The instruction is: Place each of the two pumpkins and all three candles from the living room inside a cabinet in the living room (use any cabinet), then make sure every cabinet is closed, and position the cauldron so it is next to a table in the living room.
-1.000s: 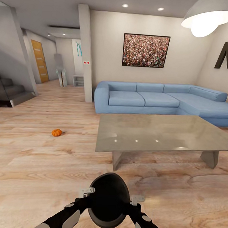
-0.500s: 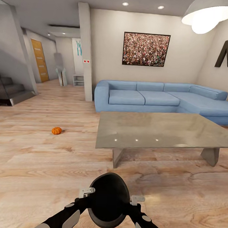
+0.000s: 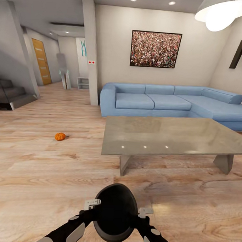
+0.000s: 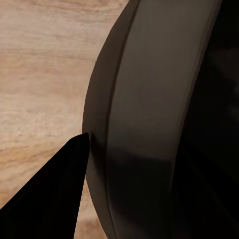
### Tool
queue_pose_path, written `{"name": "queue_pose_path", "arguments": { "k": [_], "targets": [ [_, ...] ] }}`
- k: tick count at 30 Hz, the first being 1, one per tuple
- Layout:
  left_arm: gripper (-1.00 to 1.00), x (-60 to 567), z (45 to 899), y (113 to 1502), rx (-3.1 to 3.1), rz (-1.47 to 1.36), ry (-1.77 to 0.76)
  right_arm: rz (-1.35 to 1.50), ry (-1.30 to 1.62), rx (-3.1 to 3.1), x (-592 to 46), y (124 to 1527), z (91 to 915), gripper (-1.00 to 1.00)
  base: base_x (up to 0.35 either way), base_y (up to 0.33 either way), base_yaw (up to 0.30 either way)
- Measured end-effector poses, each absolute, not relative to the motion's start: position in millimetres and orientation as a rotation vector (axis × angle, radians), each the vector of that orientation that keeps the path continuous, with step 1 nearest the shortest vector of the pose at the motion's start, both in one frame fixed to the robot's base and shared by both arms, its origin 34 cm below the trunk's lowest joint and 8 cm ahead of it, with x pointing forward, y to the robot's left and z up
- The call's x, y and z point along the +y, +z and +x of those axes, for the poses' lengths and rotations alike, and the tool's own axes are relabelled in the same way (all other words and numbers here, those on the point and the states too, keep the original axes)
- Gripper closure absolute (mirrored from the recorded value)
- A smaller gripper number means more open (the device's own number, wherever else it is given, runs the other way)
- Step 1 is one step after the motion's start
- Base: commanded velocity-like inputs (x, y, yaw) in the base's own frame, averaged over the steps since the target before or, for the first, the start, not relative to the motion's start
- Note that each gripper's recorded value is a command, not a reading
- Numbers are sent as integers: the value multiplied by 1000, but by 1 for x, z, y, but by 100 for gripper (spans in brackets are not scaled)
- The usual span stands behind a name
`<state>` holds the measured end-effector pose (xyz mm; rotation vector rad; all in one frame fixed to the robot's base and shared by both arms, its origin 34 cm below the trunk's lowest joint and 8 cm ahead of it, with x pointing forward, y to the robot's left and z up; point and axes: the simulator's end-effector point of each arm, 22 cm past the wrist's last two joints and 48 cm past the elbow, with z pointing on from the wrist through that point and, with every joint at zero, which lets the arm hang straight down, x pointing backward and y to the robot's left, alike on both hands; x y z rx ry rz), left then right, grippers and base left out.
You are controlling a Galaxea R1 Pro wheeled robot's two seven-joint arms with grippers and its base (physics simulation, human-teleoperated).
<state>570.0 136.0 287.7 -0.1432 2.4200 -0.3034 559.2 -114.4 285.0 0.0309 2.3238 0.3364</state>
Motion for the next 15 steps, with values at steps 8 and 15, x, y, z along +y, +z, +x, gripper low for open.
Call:
{"name": "queue_pose_path", "arguments": {
  "k": [8,15],
  "targets": [
    [100,136,568,286,2430,-140,-299,41,341,2333,-115,282,556,100,121,0,0],
    [100,136,571,289,2413,-145,-307,25,334,2318,-114,287,561,100,253,0,0]
  ]
}}
